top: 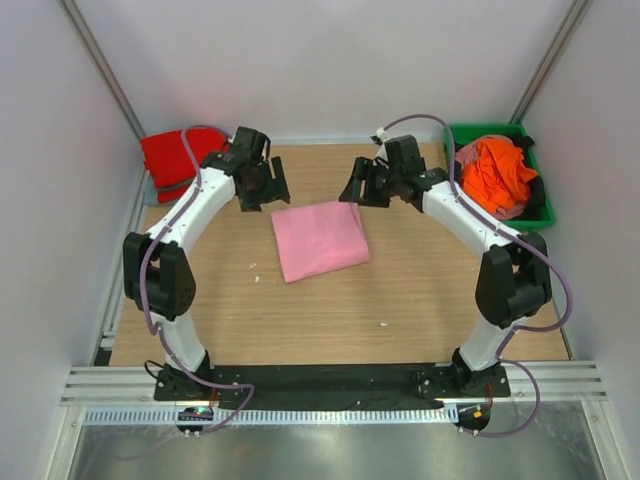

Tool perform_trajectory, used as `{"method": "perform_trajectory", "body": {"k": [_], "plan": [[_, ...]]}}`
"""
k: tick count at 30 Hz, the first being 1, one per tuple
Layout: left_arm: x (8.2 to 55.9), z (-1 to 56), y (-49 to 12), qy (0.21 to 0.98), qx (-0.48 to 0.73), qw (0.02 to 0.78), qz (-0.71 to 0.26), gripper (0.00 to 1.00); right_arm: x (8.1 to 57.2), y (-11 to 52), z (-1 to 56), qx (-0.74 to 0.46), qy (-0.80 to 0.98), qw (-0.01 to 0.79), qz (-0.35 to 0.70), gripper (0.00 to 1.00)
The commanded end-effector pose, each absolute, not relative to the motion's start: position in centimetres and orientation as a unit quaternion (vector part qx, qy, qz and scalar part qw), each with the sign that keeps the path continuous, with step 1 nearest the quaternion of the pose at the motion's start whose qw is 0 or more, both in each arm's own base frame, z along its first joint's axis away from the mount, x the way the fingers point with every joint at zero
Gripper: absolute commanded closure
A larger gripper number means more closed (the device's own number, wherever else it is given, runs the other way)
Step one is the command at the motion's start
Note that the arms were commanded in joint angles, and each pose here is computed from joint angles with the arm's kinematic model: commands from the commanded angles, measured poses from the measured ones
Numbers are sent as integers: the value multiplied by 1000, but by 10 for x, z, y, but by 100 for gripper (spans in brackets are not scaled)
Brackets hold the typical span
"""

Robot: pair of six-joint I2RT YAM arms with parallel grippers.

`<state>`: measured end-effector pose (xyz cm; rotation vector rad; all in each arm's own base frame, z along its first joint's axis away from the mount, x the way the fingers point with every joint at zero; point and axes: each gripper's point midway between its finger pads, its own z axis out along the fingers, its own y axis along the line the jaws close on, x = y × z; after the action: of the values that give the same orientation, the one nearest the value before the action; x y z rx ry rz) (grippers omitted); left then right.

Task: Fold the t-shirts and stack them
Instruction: Fold the tshirt

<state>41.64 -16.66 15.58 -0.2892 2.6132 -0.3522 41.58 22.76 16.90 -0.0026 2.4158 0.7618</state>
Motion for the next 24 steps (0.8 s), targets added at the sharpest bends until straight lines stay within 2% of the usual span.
{"method": "perform_trajectory", "body": {"k": [1,4,6,10,11,12,14,20,24], "plan": [[409,164,-169,948,-103,265,-140,25,393,261,166,-31,892,288,348,38],[396,156,-183,951,-89,260,-144,26,381,272,153,-40,886,262,380,48],[385,150,-191,954,-79,252,-145,26,377,270,131,-41,891,249,377,52],[370,140,-193,958,-71,240,-137,27,358,222,73,-2,929,218,298,57],[367,144,-191,957,-70,245,-138,28,340,200,47,24,941,204,269,57],[362,138,-188,959,-71,240,-134,27,333,194,53,32,937,220,269,57],[361,141,-183,957,-73,253,-125,27,302,191,36,59,937,199,282,58],[359,148,-190,953,-70,259,-138,29,266,207,38,43,937,184,295,59],[350,172,-206,948,-39,282,-142,29,277,200,89,29,934,237,267,61]]}}
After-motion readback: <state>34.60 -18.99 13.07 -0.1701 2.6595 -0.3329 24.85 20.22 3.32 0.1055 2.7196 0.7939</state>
